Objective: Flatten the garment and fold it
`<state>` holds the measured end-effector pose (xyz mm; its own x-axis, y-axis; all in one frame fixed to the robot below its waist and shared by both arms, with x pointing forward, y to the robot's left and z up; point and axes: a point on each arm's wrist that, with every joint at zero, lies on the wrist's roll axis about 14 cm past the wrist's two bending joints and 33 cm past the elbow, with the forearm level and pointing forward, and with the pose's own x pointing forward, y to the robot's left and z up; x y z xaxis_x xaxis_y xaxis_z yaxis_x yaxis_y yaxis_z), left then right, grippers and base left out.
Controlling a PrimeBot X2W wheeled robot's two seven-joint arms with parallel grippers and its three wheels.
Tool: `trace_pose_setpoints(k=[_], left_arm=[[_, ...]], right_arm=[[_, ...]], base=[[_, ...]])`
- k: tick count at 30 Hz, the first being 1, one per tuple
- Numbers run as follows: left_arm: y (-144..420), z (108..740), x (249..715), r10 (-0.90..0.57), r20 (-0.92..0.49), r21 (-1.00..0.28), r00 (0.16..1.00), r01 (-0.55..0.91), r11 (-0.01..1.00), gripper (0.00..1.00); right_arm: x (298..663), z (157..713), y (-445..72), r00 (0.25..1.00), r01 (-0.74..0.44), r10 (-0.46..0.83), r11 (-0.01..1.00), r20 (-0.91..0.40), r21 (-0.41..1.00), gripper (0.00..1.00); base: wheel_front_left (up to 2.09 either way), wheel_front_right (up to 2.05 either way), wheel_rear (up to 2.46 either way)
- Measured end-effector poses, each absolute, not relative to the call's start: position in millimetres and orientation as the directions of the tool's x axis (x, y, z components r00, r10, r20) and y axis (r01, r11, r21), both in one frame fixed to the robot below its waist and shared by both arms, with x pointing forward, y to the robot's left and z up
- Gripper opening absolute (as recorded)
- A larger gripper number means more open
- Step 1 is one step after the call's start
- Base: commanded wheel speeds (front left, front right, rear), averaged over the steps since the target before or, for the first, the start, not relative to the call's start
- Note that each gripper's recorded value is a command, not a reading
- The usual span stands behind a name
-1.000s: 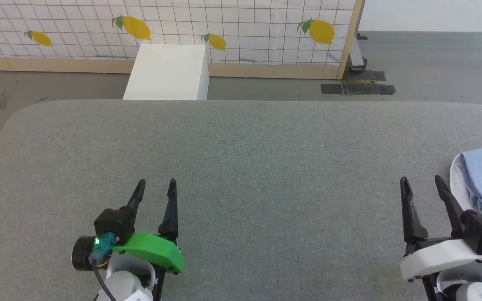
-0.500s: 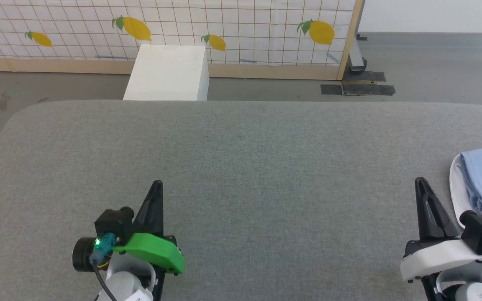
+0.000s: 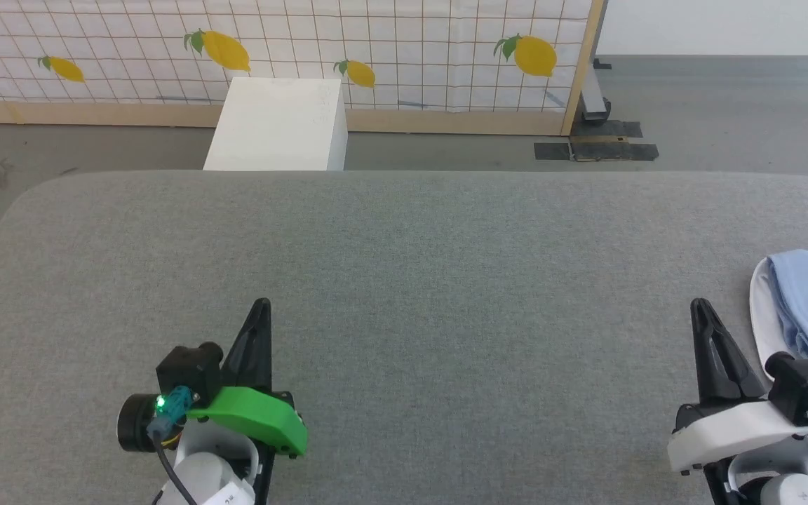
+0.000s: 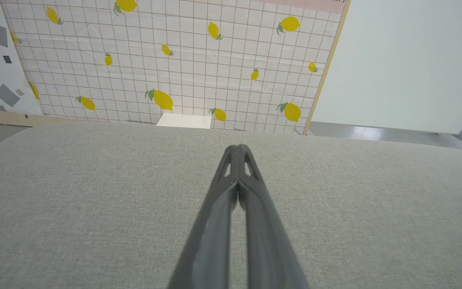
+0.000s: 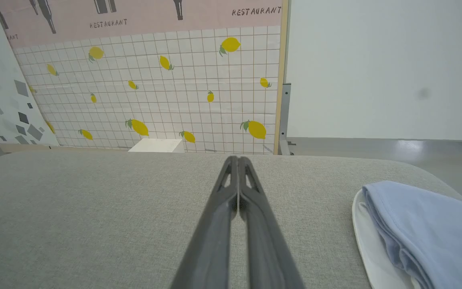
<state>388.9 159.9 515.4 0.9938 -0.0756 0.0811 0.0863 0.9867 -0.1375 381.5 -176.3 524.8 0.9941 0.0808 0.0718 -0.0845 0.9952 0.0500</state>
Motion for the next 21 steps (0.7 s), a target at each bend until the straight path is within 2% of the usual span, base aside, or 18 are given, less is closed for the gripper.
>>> trace_pose_setpoints(k=[21], left_arm=[[162.4,519.3,387.5,-0.070,0.070,-0.097,0.995,0.076,0.992,0.00]], right_arm=[[379.6,524.3,-172.7,0.994,-0.095,0.093,0.995,0.055,0.032,0.00]], base=[[0.00,0.00,0.00]])
